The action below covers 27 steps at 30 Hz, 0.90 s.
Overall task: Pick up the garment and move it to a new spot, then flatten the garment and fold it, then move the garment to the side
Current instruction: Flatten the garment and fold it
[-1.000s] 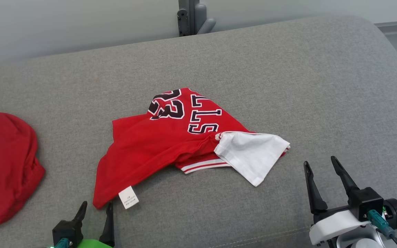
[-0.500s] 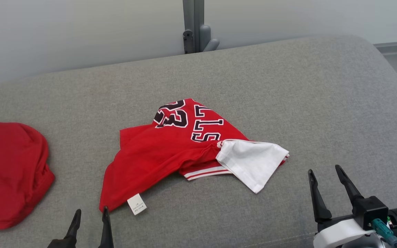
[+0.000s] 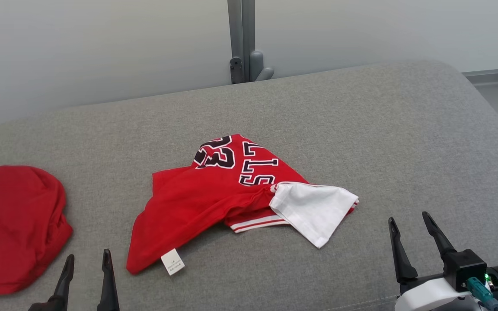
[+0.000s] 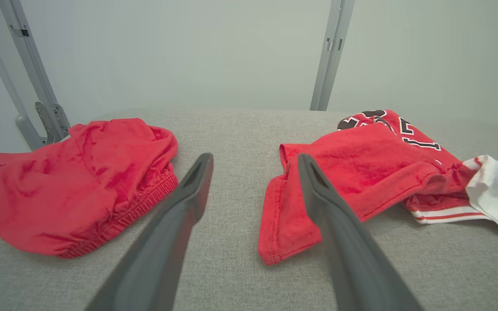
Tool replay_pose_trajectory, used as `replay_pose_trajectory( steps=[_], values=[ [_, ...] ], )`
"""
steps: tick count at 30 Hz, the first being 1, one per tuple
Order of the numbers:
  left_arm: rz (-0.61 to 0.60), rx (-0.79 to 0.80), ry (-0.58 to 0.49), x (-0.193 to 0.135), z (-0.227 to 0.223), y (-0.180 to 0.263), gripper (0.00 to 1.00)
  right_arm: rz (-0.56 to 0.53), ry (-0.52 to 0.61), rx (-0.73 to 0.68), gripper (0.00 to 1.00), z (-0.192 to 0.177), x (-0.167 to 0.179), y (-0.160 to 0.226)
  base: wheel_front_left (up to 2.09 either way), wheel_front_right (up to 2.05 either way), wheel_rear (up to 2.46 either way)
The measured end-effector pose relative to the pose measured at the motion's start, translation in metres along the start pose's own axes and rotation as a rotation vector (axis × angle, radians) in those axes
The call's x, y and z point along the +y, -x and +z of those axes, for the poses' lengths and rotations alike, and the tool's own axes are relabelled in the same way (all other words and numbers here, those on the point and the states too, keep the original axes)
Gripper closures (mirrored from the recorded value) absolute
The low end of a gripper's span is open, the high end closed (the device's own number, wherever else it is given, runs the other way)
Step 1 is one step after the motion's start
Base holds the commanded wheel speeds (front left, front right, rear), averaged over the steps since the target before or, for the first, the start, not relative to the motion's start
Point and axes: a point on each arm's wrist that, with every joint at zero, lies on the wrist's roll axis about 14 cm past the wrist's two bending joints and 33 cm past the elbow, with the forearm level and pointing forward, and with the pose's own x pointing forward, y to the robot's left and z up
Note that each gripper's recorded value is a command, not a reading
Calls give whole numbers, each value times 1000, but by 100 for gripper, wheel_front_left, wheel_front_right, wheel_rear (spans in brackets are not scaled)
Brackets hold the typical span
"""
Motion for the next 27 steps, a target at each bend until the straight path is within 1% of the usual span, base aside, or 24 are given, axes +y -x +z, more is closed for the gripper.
replay_pose_trajectory(
  steps=[9,20,27],
  values=[
    [15,-7,-32,13,3,3,0,-2,25,10,0,-2,-4,3,0,0,0],
    [52,5,-35,26,-1,13,0,59,20,-4,0,1,14,-11,0,0,0],
    [55,15,-35,27,-4,15,0,74,15,-4,0,1,20,-13,0,0,0]
  ],
)
